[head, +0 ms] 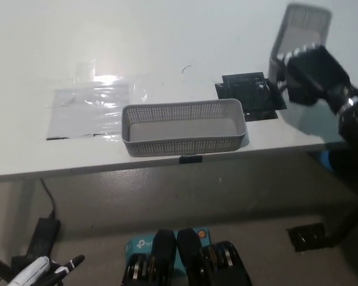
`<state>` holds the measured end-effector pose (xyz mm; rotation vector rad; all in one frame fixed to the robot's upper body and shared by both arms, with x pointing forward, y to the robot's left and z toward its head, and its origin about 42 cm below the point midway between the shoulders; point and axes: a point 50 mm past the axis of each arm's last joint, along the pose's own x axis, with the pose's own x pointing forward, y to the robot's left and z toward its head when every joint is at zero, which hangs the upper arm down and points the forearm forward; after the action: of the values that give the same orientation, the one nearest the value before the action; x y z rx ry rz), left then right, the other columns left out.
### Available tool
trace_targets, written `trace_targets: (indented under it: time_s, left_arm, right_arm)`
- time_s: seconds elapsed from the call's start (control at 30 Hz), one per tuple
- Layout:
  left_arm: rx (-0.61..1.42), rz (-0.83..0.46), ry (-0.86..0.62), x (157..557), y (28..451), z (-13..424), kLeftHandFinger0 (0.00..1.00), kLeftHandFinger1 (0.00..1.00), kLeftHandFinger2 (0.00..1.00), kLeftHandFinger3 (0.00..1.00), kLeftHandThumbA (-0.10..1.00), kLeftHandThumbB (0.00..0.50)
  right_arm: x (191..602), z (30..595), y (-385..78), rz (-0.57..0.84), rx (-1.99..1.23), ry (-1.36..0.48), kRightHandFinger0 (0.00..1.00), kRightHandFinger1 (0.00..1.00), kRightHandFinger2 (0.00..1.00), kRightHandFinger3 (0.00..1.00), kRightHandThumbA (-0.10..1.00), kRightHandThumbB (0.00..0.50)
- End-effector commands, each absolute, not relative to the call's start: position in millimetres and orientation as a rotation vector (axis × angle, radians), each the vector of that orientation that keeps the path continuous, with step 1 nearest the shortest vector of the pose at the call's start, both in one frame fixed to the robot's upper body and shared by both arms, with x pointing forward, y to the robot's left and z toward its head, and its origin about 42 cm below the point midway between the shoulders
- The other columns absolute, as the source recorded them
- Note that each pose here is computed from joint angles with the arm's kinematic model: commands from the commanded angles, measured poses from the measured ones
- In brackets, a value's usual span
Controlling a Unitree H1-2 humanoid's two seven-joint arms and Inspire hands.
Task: The robot uses its right hand to pick up the grey box kept on the middle on the desk and place it on top of another box next to it in a right angle
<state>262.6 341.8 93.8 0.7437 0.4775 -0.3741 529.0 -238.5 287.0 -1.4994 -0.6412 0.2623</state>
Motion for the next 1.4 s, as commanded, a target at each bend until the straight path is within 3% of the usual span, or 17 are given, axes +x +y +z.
trace_targets:
  time_s: [0.0,0.1,0.2,0.27,0.33,0.37,0.4,0.47,0.57,0.63,0.67,0.8,0.97,1.1,1.2,1.33,1.37]
  left_arm:
    - [0.777,-0.377,0.464,268,349,105,0.01,0.00,0.00,0.10,0.96,0.281]
    - [0.772,-0.378,0.472,269,348,105,0.00,0.00,0.00,0.11,0.96,0.295]
    - [0.779,-0.383,0.468,270,349,105,0.00,0.00,0.00,0.09,0.96,0.282]
    - [0.774,-0.381,0.474,272,349,106,0.00,0.00,0.00,0.09,0.96,0.275]
    - [0.769,-0.375,0.469,272,349,106,0.00,0.00,0.01,0.10,0.94,0.260]
    - [0.769,-0.375,0.469,272,349,106,0.00,0.00,0.01,0.10,0.93,0.260]
    - [0.770,-0.374,0.463,274,348,107,0.00,0.00,0.00,0.12,0.92,0.240]
    - [0.771,-0.374,0.457,275,348,109,0.01,0.00,0.00,0.11,0.90,0.215]
    - [0.781,-0.382,0.446,279,347,111,0.03,0.00,0.00,0.11,0.91,0.213]
    - [0.777,-0.383,0.456,282,347,112,0.05,0.00,0.00,0.11,0.91,0.223]
    - [0.779,-0.384,0.454,283,346,113,0.05,0.00,0.00,0.11,0.91,0.209]
    - [0.792,-0.387,0.434,286,344,116,0.00,0.00,0.00,0.12,0.92,0.230]
    - [0.785,-0.402,0.424,287,347,115,0.00,0.00,0.00,0.10,0.95,0.282]
    - [0.798,-0.401,0.432,289,348,117,0.00,0.00,0.00,0.11,0.95,0.267]
    - [0.801,-0.407,0.414,286,347,117,0.00,0.00,0.00,0.11,0.94,0.265]
    - [0.793,-0.411,0.425,287,346,118,0.00,0.00,0.00,0.12,0.95,0.285]
    - [0.798,-0.411,0.424,288,346,118,0.00,0.00,0.00,0.11,0.95,0.261]
  right_arm:
    - [530,340,-215,0.300,-1.406,-0.793,0.00,0.11,0.43,0.21,-0.10,0.214]
    - [513,334,-189,0.398,-1.276,-0.785,0.00,0.12,0.42,0.18,-0.10,0.199]
    - [498,329,-167,0.481,-1.216,-0.770,0.00,0.15,0.45,0.27,-0.10,0.253]
    - [492,324,-157,0.520,-1.188,-0.779,0.00,0.07,0.34,0.18,-0.10,0.262]
    - [483,316,-141,0.585,-1.140,-0.760,0.00,0.01,0.31,0.17,-0.10,0.317]
    - [482,315,-140,0.592,-1.134,-0.756,0.00,0.01,0.32,0.17,-0.10,0.318]
    - [478,313,-134,0.610,-1.102,-0.746,0.00,0.00,0.30,0.16,-0.10,0.274]
    - [472,309,-127,0.632,-1.088,-0.756,0.00,0.00,0.31,0.19,-0.10,0.243]
    - [466,304,-121,0.667,-1.066,-0.776,0.00,0.01,0.35,0.21,-0.10,0.259]
    - [458,301,-118,0.706,-1.069,-0.774,0.00,0.02,0.37,0.23,-0.10,0.225]
    - [457,300,-118,0.711,-1.068,-0.772,0.00,0.02,0.36,0.24,-0.10,0.233]
    - [452,296,-117,0.733,-1.048,-0.764,0.00,0.00,0.31,0.23,-0.10,0.224]
    - [447,288,-120,0.754,-1.073,-0.780,0.00,0.04,0.37,0.28,-0.10,0.219]
    - [448,282,-122,0.761,-1.092,-0.767,0.00,0.10,0.42,0.31,-0.10,0.217]
    - [449,264,-122,0.780,-1.106,-0.752,0.00,0.09,0.40,0.34,-0.10,0.248]
    - [451,253,-120,0.768,-1.135,-0.760,0.00,0.08,0.40,0.35,-0.10,0.236]
    - [451,250,-119,0.757,-1.138,-0.766,0.00,0.06,0.38,0.35,-0.10,0.247]
